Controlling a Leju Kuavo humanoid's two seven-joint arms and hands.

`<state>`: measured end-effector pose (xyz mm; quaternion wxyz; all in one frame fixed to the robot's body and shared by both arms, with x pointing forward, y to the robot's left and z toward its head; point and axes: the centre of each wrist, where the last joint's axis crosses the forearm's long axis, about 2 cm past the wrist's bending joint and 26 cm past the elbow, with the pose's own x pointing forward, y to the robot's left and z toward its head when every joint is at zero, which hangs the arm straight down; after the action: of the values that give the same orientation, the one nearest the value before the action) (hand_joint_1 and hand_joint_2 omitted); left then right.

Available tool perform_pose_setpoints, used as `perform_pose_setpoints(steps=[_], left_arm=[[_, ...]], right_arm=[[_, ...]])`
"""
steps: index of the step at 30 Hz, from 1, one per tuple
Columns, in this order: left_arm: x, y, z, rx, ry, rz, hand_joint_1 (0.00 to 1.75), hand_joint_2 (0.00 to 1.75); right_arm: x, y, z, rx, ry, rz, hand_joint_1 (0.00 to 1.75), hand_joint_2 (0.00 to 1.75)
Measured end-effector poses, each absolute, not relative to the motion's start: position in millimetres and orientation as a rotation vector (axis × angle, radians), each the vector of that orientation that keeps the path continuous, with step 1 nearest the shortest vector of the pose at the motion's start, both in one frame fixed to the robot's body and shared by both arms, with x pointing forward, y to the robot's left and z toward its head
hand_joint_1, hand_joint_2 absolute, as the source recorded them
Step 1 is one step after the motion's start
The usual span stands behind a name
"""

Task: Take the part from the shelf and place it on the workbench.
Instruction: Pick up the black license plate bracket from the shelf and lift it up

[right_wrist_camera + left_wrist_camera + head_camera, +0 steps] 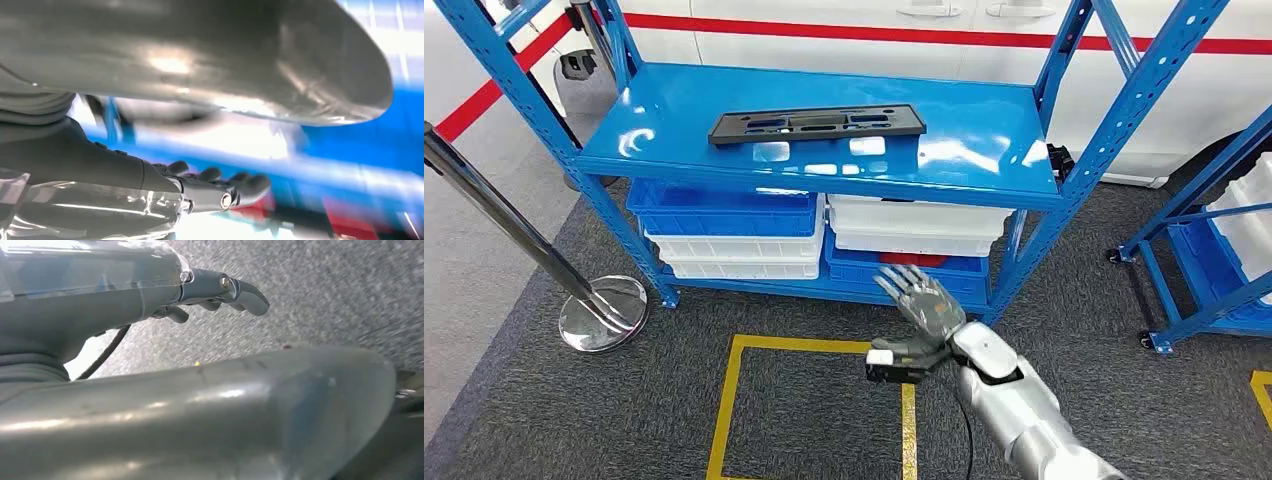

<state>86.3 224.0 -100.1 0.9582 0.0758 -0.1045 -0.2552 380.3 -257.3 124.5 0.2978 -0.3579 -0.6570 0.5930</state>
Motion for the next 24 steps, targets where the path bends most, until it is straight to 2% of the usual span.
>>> perform_pose_setpoints(steps=[8, 18, 24], left_arm=[[84.9, 225.9, -100.5, 0.159, -0.223, -0.461, 0.00, 0.00], [83.5, 226.7, -100.9, 0.157, -0.217, -0.436, 0.00, 0.00], [81.6, 228.8, -101.5, 0.163, -0.213, -0.427, 0.00, 0.00]], right_arm=[[400.6, -232.7, 211.1, -1.134, -2.033, 1.538, 0.00, 0.00], [396.3, -214.4, 230.4, -1.198, -2.135, 1.498, 0.00, 0.00], [398.6, -218.7, 233.8, -1.199, -2.054, 1.563, 0.00, 0.00]])
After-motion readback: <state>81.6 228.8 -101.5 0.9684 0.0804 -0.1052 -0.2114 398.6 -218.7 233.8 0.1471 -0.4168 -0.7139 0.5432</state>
